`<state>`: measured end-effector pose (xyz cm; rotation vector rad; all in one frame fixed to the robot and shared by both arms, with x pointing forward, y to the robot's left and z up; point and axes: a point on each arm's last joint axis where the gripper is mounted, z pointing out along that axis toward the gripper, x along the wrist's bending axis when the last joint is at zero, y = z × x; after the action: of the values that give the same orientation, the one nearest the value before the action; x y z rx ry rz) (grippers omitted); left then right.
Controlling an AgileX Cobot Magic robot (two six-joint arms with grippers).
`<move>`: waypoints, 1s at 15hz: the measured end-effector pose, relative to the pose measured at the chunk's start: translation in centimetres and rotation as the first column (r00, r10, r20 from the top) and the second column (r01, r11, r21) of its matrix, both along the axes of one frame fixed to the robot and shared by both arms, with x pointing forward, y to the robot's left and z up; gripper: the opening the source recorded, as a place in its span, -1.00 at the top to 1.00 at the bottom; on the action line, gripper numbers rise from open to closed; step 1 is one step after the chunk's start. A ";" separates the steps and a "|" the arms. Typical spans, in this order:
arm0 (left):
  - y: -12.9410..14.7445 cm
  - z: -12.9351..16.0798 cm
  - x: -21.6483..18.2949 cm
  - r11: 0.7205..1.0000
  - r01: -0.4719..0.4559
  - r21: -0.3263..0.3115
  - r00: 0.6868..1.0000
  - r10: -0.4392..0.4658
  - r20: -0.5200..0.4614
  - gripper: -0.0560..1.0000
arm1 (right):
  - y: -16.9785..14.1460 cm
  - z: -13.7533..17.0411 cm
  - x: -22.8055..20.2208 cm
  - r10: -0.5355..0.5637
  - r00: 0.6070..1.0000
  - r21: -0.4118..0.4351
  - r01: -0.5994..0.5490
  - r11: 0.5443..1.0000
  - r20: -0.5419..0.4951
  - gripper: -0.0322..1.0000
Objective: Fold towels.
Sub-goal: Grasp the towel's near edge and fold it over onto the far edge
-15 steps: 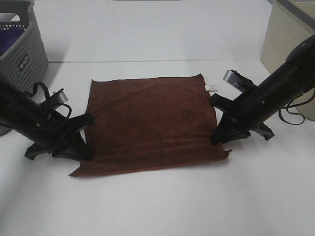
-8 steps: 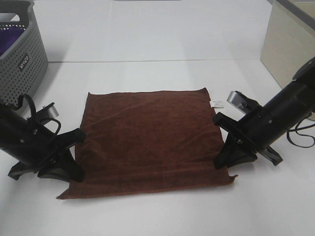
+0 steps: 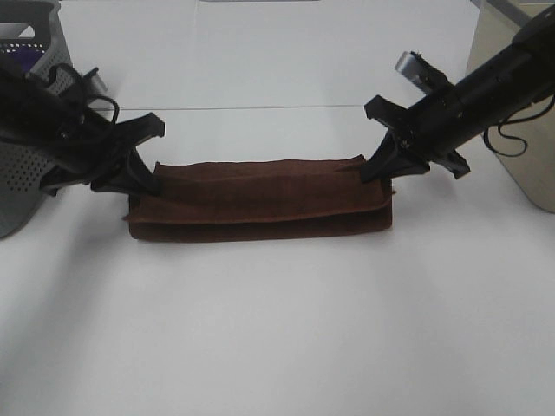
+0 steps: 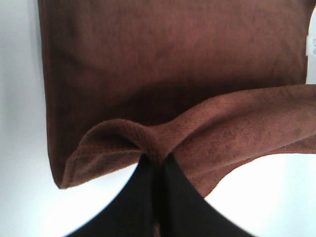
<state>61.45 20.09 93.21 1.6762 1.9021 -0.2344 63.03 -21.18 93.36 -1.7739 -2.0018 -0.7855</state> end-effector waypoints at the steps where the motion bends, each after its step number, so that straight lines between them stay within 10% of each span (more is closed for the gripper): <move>1: 0.0 0.1 0.7 1.000 -0.001 0.008 1.000 0.000 0.011 0.88 | 0.1 0.2 0.7 0.001 1.000 0.000 -0.001 1.000 0.020 0.94; 11: -0.8 -3.7 8.6 0.998 0.002 0.060 0.997 -0.006 0.071 0.83 | 0.2 -5.3 8.0 -0.029 0.999 -0.047 0.031 0.998 0.046 0.89; 15: -1.1 -3.8 8.7 1.000 -0.021 0.023 0.998 0.020 0.059 -0.13 | 0.5 -5.1 8.1 -0.056 0.998 0.002 0.056 0.998 0.034 -0.15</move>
<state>70.15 19.04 89.40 1.6600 1.8843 -0.1537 71.08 -20.67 88.29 -1.8347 -1.9806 -0.8394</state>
